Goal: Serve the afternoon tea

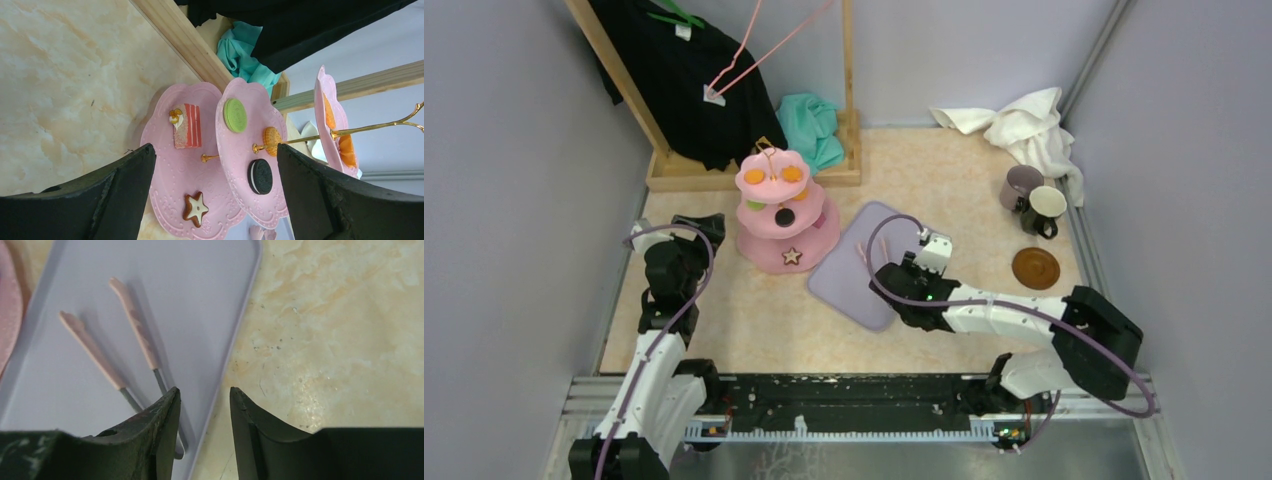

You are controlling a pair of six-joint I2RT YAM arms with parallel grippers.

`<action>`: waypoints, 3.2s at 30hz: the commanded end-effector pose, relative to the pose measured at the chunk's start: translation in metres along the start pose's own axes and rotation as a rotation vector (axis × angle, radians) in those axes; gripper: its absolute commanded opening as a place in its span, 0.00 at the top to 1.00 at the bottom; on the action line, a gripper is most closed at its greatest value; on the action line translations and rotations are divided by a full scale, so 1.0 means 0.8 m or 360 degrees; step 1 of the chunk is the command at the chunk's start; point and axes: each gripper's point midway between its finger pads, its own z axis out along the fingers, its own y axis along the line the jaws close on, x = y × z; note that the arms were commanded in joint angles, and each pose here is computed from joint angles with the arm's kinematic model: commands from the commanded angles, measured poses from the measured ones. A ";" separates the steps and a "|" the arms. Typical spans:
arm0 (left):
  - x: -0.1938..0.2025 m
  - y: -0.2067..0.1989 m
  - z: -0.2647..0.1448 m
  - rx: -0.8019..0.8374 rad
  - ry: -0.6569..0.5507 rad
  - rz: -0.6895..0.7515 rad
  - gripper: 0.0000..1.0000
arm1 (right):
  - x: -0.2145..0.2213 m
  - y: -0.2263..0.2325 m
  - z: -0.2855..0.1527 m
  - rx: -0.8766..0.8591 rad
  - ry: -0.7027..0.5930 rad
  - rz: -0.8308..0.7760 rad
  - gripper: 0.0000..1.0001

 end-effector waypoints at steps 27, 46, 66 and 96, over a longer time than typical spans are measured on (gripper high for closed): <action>-0.002 -0.005 0.000 0.0039 -0.0014 -0.0007 0.04 | 0.052 -0.042 0.085 0.0451 0.0351 0.0170 1.00; -0.005 -0.003 0.000 0.0016 -0.0027 0.0004 0.04 | -0.072 -0.068 0.149 0.0398 0.0291 0.0010 1.00; -0.011 -0.005 -0.001 0.0009 -0.0057 -0.0016 0.05 | -0.190 -0.086 0.327 0.0351 0.0168 -0.0324 1.00; -0.018 -0.023 -0.001 0.0082 -0.0069 0.0008 0.04 | -0.312 -0.074 0.264 0.0309 -0.0212 -0.0246 0.09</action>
